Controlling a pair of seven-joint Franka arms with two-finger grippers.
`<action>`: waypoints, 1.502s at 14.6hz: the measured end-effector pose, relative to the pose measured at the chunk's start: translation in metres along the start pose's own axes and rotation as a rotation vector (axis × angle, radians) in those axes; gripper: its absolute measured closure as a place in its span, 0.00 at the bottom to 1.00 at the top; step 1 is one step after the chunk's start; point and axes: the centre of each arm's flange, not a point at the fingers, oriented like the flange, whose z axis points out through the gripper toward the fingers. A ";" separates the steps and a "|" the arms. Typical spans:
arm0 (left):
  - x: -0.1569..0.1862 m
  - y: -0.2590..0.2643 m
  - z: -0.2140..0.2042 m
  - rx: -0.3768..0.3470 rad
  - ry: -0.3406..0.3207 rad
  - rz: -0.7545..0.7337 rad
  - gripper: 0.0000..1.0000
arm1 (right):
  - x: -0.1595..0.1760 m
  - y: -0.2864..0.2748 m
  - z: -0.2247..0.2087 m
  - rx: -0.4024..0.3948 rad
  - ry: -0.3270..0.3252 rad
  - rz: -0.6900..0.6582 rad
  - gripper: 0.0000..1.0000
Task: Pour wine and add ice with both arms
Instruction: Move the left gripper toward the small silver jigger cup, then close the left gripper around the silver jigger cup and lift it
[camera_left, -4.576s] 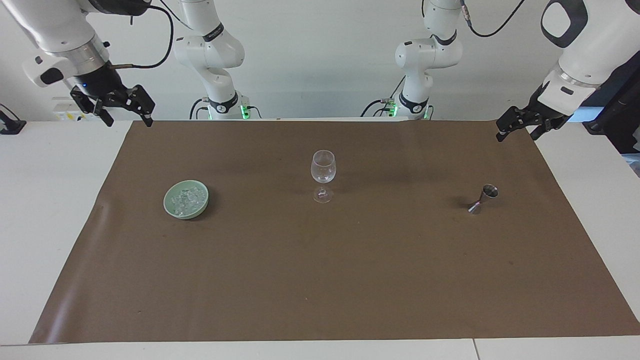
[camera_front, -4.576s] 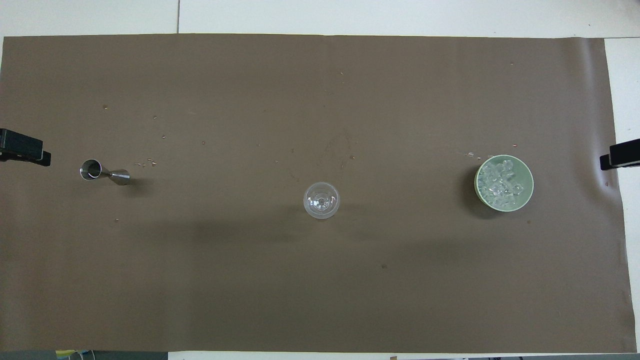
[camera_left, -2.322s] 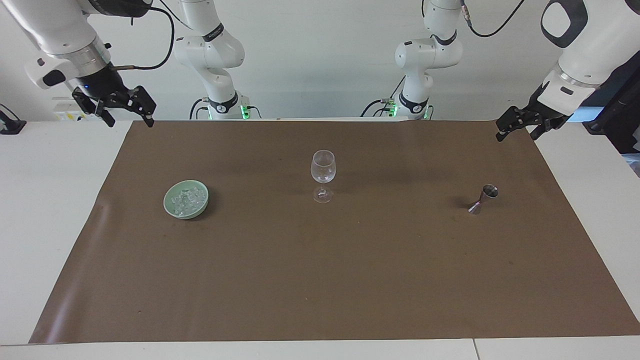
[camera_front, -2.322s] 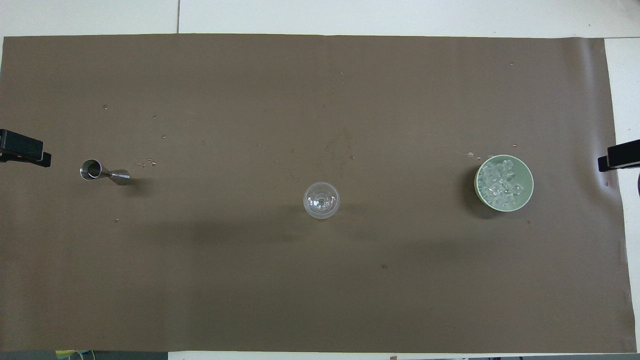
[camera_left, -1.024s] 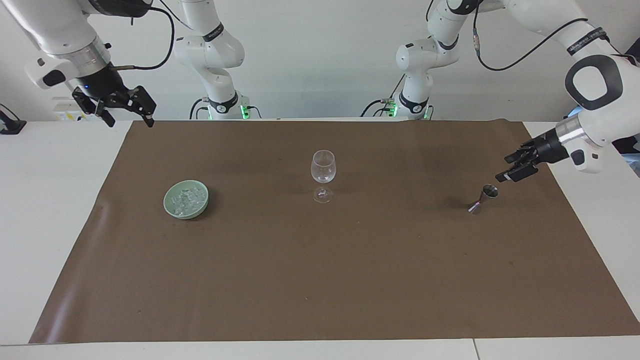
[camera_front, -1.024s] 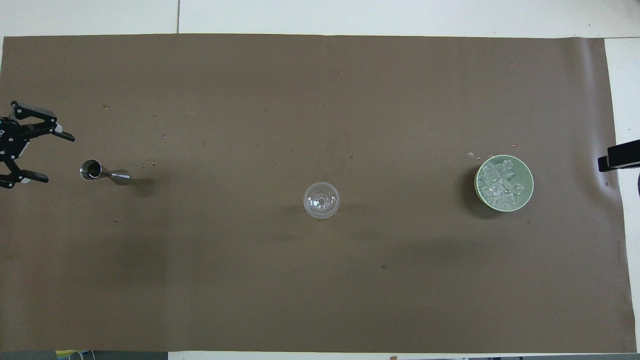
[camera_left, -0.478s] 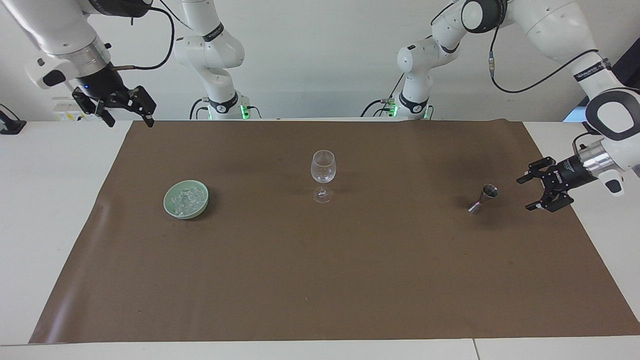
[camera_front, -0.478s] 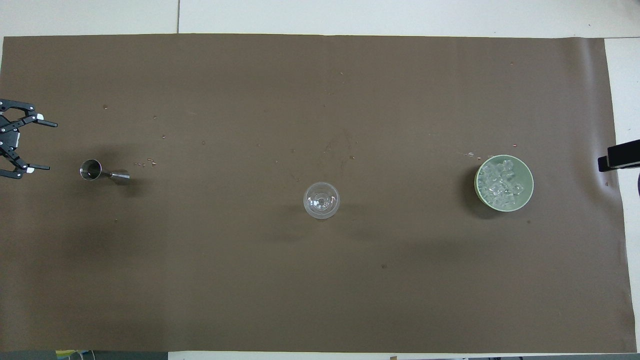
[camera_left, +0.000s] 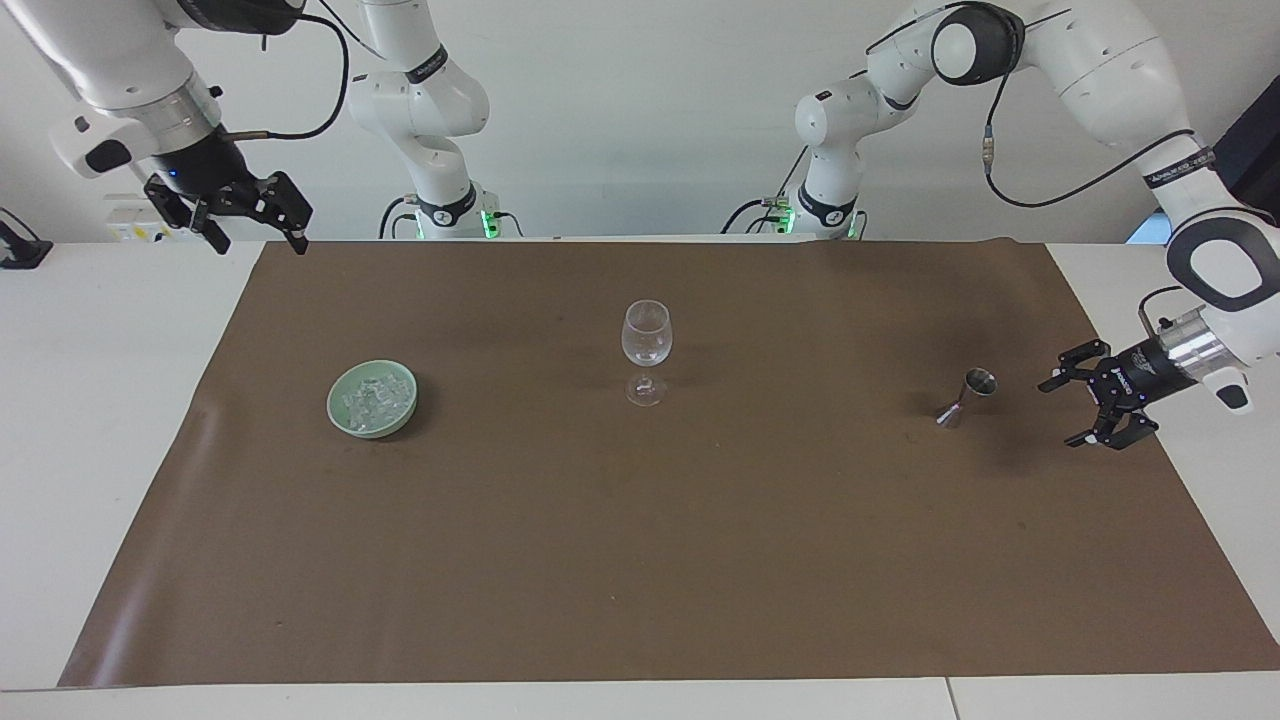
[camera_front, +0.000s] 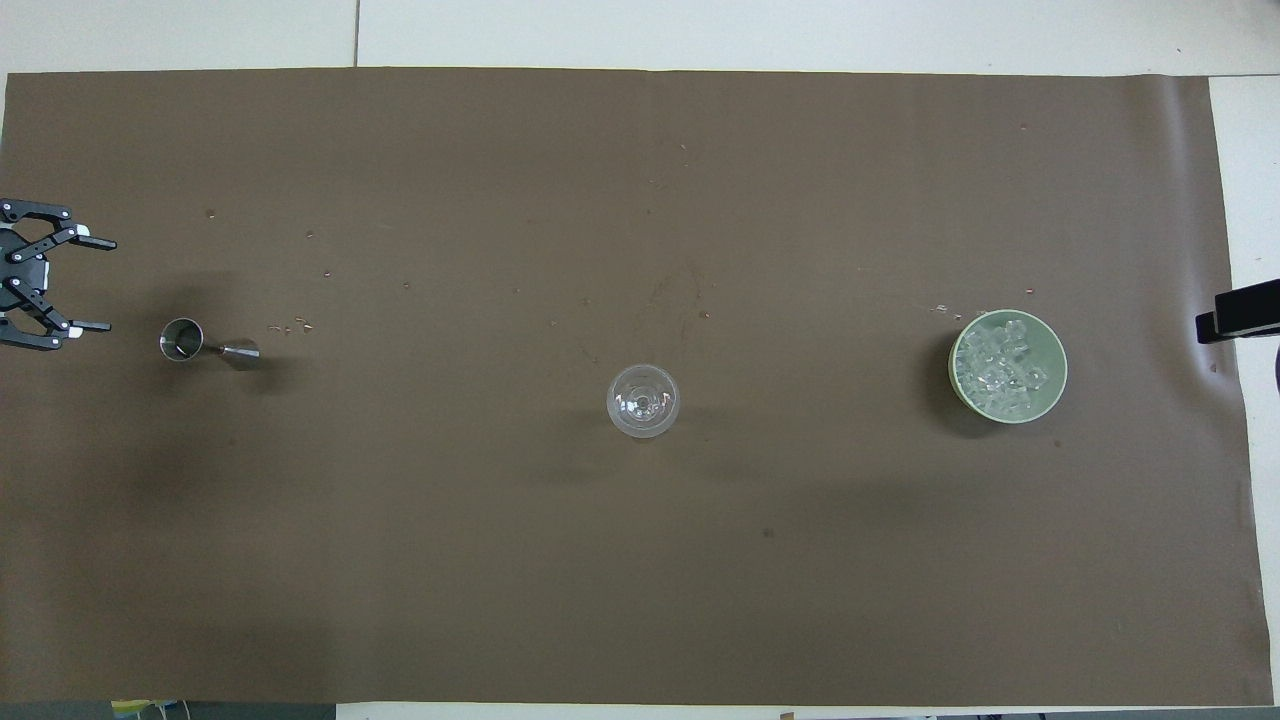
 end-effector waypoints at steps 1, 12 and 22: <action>0.004 -0.002 0.006 -0.005 -0.028 -0.019 0.00 | 0.000 0.000 0.000 0.000 0.000 0.000 0.00; 0.041 -0.077 0.070 -0.070 -0.272 -0.205 0.00 | 0.000 0.000 0.000 0.000 0.000 0.000 0.00; 0.019 -0.098 0.118 -0.184 -0.475 -0.263 0.00 | 0.000 0.000 0.000 0.000 0.000 0.000 0.00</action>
